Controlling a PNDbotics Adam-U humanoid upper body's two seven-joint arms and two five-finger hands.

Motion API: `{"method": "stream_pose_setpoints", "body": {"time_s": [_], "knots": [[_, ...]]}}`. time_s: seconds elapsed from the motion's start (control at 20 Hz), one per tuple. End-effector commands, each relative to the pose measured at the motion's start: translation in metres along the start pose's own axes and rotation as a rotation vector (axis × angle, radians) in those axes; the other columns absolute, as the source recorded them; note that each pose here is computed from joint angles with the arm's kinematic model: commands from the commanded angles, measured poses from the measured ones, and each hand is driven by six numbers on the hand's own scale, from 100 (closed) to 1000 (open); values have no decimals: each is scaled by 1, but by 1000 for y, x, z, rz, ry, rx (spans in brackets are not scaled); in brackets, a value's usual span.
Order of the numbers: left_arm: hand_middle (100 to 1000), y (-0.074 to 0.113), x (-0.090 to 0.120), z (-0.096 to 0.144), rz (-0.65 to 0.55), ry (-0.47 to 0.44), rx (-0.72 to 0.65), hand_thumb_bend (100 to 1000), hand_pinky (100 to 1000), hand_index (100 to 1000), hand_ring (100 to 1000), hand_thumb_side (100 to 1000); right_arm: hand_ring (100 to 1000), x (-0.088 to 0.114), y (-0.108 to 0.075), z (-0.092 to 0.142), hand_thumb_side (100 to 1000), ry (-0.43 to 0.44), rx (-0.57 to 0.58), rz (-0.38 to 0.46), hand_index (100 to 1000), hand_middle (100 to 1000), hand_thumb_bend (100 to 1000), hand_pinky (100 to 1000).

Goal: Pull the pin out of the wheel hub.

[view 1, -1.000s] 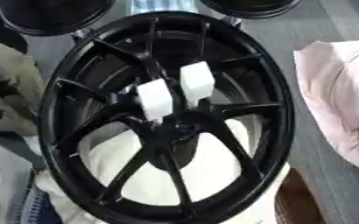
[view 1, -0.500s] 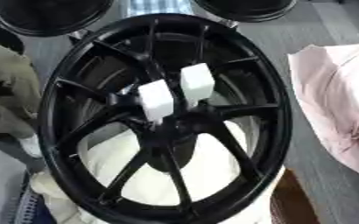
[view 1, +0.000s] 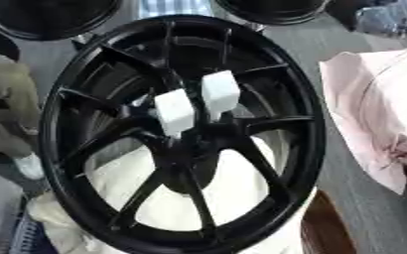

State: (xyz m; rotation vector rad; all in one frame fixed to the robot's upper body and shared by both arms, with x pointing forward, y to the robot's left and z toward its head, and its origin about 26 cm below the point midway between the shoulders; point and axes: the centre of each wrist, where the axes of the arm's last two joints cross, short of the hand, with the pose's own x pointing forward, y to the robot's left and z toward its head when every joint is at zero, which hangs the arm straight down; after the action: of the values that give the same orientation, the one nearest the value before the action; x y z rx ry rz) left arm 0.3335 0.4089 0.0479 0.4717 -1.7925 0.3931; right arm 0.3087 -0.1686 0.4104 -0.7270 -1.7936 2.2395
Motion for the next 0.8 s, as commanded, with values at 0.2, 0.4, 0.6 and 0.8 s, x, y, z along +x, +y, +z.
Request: {"method": "stream_pose_setpoints", "body": {"time_s": [0.2,0.4,0.6,0.8], "knots": [[596,13,10,-8,-35,-33,14,559,690,790,549,776,823,10,-11,-5,551,-31,-13,2,843,805,100,871],[596,15,10,-8,-41,-33,12,558,690,790,549,776,827,27,-15,-4,562,-14,-2,-64,851,808,109,868],[596,15,10,-8,-47,-33,6,556,691,790,549,777,826,46,-14,-8,575,32,28,-108,848,807,100,868],[596,16,10,-8,-49,-32,6,554,691,790,549,777,827,60,-14,-12,585,67,58,-134,847,808,100,869]]}}
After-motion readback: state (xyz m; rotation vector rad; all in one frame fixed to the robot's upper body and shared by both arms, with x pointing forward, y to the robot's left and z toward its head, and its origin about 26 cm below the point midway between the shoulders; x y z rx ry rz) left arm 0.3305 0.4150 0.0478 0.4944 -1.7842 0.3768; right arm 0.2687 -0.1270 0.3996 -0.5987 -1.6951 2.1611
